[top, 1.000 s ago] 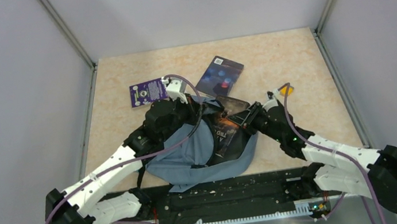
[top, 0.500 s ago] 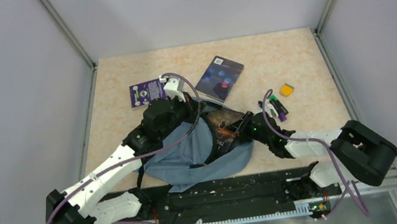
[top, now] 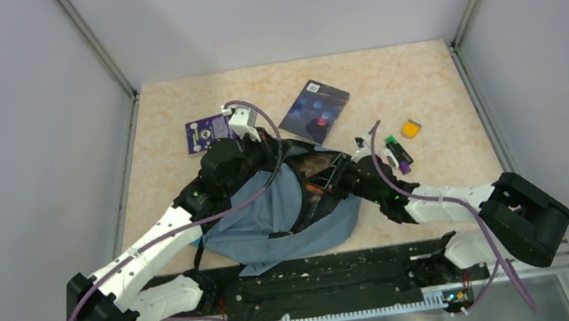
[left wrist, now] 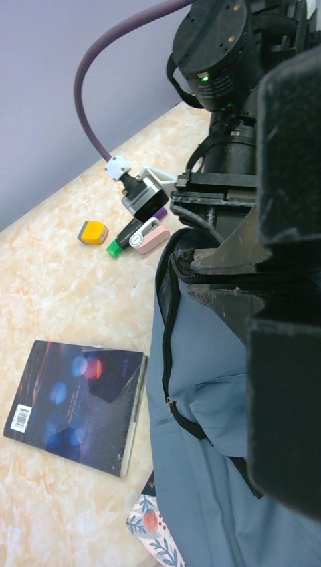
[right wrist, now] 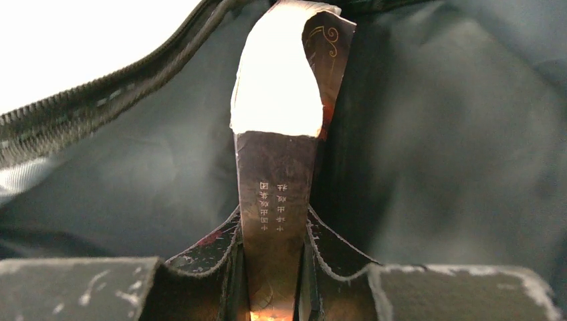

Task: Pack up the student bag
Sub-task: Place the book in the student bag.

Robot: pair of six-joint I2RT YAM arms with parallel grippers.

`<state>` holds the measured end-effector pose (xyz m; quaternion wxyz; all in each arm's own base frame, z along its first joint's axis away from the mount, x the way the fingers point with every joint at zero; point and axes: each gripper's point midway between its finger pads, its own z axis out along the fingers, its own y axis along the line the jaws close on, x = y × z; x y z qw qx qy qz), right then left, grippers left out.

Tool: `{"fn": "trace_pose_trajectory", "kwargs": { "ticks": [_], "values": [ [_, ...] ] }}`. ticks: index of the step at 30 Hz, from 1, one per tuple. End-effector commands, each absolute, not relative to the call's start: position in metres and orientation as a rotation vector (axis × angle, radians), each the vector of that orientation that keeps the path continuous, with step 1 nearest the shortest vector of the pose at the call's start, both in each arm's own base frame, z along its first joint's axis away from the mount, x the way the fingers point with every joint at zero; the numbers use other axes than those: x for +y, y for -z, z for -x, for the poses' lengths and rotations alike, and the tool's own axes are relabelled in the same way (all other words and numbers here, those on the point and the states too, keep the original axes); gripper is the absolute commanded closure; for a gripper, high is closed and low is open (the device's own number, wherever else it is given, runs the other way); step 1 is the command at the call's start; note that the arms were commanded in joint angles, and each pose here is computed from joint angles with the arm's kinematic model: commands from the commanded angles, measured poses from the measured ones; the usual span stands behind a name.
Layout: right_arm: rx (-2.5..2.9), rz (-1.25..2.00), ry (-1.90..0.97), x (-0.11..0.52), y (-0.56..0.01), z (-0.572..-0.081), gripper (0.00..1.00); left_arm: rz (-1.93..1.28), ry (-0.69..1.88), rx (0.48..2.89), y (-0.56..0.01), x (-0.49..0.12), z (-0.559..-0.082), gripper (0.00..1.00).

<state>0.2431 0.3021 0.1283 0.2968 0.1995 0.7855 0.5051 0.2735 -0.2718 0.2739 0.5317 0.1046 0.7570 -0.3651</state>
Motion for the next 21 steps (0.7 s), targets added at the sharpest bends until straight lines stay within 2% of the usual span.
{"fn": "trace_pose_trajectory", "kwargs": {
  "ticks": [1,11,16,21],
  "values": [
    [1.872,-0.405,-1.651,0.332,-0.22,-0.232,1.0,-0.161,0.903,1.65,-0.317,-0.263,-0.284,1.0],
    [2.082,-0.409,-1.556,0.357,-0.141,-0.22,1.0,-0.162,0.93,1.619,-0.324,-0.265,-0.286,1.0],
    [2.049,-0.397,-1.587,0.367,-0.147,-0.225,1.0,-0.175,0.941,1.619,-0.324,-0.265,-0.282,1.0],
    [1.932,-0.354,-1.602,0.377,-0.188,-0.241,1.0,-0.187,0.954,1.626,-0.321,-0.265,-0.277,1.0]
  ]
}}
